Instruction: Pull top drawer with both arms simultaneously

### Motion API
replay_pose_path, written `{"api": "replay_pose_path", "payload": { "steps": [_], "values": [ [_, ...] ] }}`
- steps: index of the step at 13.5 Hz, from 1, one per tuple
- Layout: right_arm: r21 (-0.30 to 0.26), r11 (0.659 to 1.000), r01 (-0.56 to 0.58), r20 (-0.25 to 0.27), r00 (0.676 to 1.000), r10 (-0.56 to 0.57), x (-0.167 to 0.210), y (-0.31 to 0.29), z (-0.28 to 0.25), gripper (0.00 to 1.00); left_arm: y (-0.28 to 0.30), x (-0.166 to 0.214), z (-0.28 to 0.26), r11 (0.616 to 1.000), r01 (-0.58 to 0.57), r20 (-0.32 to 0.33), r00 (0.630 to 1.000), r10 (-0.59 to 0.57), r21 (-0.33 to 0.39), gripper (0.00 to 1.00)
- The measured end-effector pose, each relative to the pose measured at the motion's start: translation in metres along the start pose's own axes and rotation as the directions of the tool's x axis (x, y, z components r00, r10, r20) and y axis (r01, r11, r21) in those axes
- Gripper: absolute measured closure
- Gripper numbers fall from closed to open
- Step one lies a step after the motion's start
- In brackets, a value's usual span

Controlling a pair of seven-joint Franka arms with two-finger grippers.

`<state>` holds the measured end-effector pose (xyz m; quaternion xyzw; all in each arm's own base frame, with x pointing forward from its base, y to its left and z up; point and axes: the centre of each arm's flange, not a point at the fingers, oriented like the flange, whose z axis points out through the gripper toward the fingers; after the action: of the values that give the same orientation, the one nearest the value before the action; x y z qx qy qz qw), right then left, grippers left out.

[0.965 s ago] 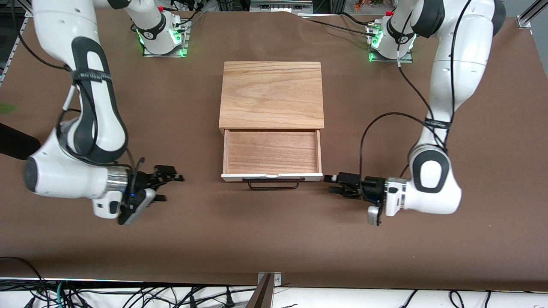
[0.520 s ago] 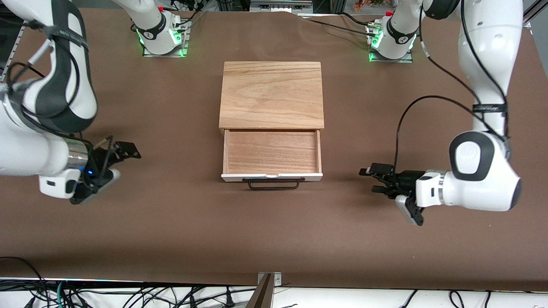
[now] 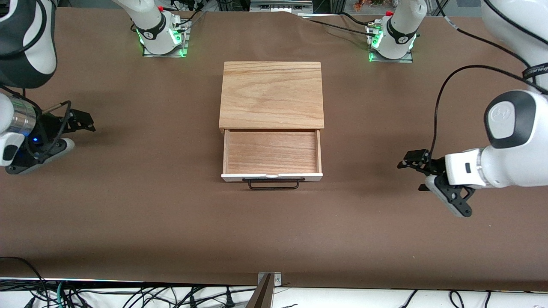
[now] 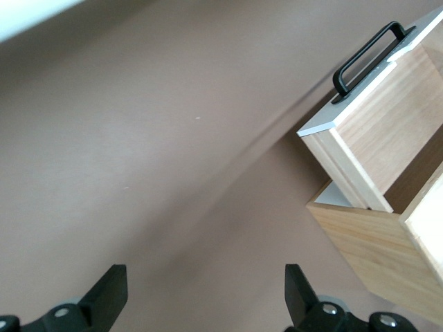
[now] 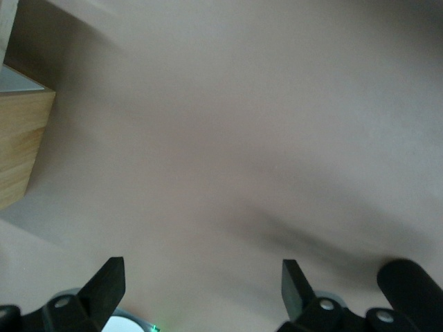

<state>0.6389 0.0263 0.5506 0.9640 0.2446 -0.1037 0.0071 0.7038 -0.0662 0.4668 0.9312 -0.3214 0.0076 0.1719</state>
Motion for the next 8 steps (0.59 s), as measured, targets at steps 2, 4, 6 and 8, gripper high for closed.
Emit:
{"api": "replay_pose_path", "payload": {
  "steps": [2, 4, 6, 8],
  "values": [
    [-0.003, 0.996, -0.088, 0.023, 0.996, 0.088, -0.009, -0.005, 0.002, 0.00, 0.000, -0.010, -0.028, 0.996, -0.013, 0.019, 1.000, 0.012, 0.087, 0.00],
    [0.009, 0.982, -0.188, 0.021, 0.982, 0.188, -0.021, -0.018, 0.012, 0.00, 0.009, -0.017, -0.059, 0.987, -0.030, 0.022, 0.999, 0.026, 0.160, 0.00],
    [0.023, 0.964, -0.264, -0.014, 0.964, 0.265, -0.042, -0.021, 0.015, 0.00, 0.023, -0.022, -0.088, 0.978, -0.041, 0.004, 0.999, 0.041, 0.205, 0.00],
    [0.033, 0.941, -0.336, -0.079, 0.938, 0.338, -0.069, 0.005, 0.012, 0.00, 0.031, -0.031, -0.114, 0.963, -0.044, 0.008, 0.999, 0.044, 0.267, 0.00]
  ]
}}
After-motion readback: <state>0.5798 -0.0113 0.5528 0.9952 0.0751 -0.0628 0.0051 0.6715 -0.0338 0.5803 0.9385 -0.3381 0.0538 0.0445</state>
